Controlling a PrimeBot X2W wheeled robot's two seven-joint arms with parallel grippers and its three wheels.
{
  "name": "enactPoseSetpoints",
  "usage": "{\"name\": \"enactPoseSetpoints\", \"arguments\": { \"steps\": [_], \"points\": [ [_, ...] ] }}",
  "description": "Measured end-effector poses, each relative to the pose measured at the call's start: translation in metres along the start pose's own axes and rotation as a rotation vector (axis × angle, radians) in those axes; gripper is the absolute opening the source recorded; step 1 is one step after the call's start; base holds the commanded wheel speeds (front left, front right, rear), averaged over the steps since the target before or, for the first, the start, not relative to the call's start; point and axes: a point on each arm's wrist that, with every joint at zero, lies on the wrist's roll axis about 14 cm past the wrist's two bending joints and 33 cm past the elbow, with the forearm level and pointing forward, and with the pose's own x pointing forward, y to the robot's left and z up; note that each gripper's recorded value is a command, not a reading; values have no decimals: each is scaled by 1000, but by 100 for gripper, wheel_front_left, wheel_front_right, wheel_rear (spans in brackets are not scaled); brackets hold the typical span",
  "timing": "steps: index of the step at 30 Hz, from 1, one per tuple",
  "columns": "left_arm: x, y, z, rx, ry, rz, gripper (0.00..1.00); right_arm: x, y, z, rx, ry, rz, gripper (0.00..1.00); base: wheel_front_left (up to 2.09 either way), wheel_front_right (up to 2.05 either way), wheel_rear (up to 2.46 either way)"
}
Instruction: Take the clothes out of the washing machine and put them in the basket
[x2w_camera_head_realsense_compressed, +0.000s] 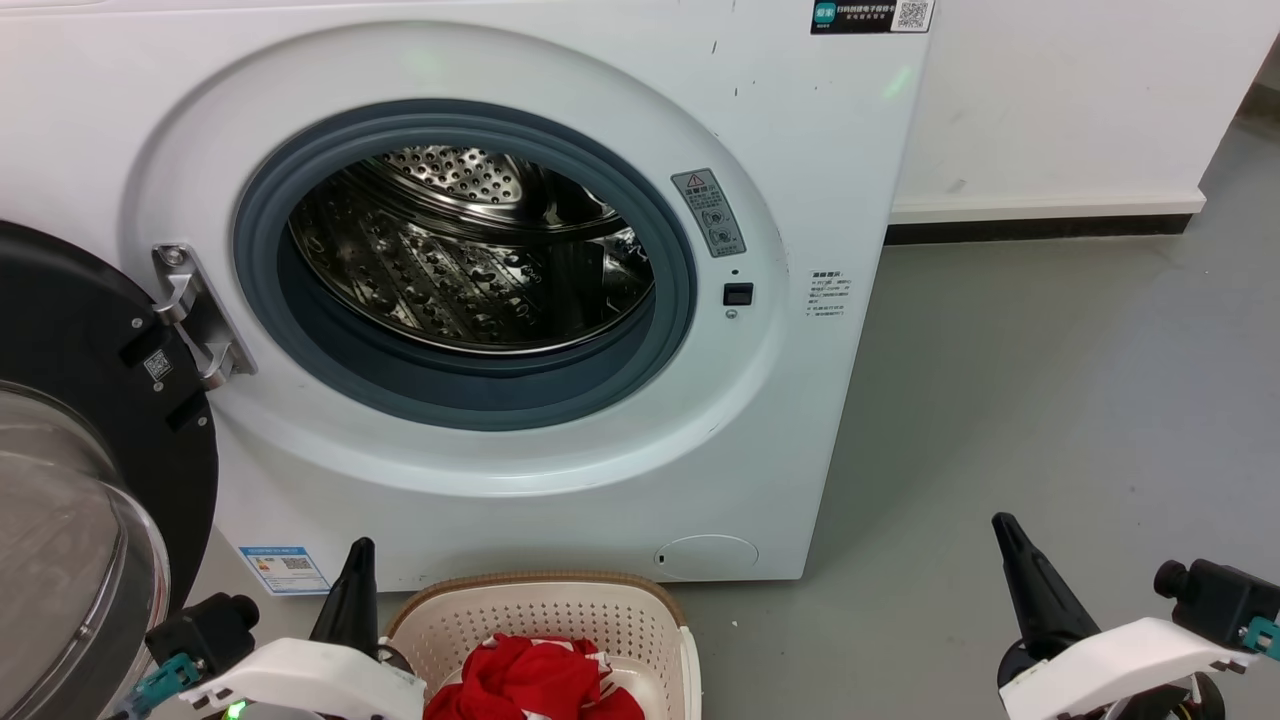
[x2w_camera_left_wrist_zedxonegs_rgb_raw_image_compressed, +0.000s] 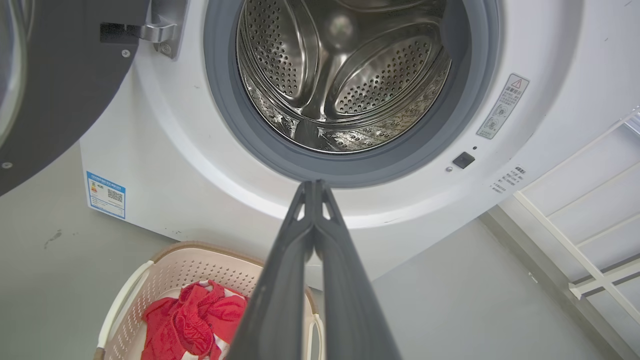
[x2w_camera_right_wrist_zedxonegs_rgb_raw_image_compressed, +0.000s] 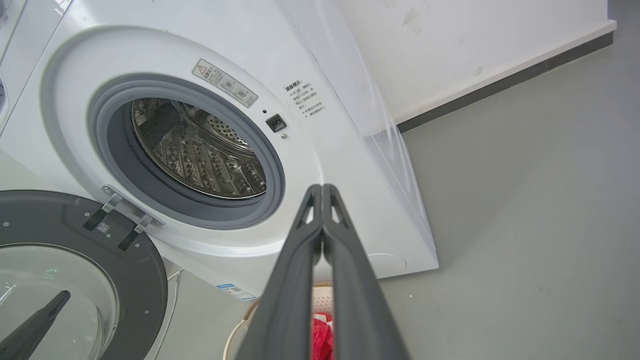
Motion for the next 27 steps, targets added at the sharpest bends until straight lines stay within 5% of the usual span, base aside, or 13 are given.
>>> {"name": "enactPoseSetpoints", "arguments": {
  "steps": [27],
  "points": [
    [11, 6, 2, -386, 13, 5, 0, 14, -9, 7, 380, -41, -8, 0, 0, 0, 0]
  ]
}}
